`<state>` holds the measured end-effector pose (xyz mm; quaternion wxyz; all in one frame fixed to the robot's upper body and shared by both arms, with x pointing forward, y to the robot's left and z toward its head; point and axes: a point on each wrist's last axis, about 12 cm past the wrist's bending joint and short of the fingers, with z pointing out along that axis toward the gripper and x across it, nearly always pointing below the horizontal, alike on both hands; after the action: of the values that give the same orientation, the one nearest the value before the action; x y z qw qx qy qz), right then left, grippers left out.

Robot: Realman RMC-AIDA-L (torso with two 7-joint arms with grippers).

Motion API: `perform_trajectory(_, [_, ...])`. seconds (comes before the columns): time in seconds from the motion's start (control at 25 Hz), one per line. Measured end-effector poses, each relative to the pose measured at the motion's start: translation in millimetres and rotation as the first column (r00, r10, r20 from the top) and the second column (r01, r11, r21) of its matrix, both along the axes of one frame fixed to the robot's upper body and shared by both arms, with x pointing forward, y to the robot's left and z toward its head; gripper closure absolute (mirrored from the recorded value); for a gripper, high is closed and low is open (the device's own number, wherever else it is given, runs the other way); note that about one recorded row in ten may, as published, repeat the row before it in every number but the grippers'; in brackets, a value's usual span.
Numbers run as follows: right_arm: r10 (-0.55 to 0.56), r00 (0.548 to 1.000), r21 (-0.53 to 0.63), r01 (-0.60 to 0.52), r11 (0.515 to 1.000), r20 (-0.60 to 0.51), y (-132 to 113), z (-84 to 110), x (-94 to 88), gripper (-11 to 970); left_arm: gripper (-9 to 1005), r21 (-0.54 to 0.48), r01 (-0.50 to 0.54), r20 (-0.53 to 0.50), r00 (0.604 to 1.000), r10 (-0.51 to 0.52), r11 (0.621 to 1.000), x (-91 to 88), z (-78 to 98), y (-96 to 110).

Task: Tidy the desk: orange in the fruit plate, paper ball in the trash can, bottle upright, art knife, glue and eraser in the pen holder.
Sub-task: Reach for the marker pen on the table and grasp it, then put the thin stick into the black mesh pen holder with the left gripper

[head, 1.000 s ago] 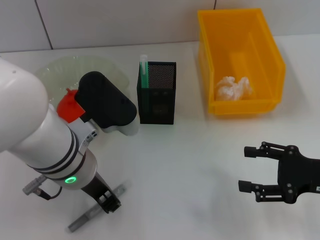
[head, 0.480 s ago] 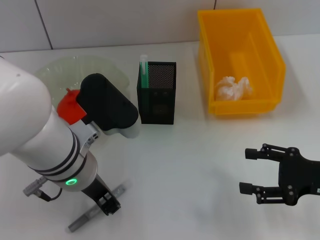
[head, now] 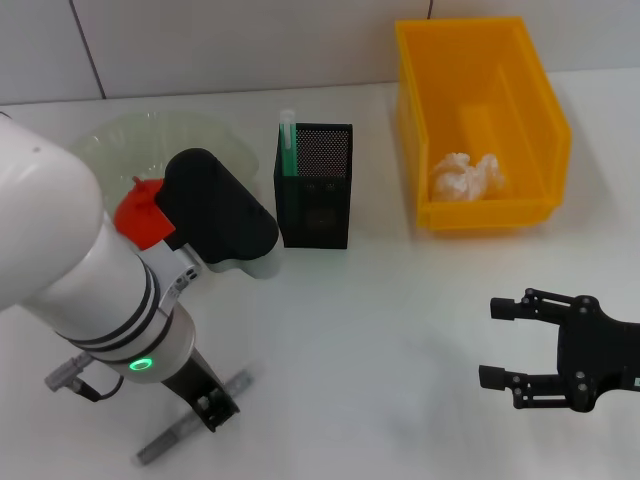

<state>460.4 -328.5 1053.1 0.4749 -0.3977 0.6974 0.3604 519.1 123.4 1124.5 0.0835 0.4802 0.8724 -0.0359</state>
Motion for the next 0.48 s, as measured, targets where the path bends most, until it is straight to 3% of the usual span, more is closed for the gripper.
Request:
perform_trajectory(0.08, [0.0, 1.0, 0.0, 0.0, 1.0, 0.0, 0.0, 0.0, 0.0, 121, 633, -0.001, 0.004, 0.001, 1.0, -0.004, 1.0, 0.4, 0.4, 0.2])
perform_trajectory(0.36, [-0.002, 1.0, 0.0, 0.002, 1.0, 0.0, -0.2, 0.0, 0.1, 121, 856, 0.008, 0.017, -0.006, 1.0, -0.017, 1.0, 2.1, -1.5, 0.2])
perform_trajectory(0.48, [-0.007, 1.0, 0.0, 0.007, 1.0, 0.002, -1.0, 0.3, 0.3, 121, 864, 0.009, 0.018, -0.008, 1.0, -0.018, 1.0, 1.8, -0.9, 0.2])
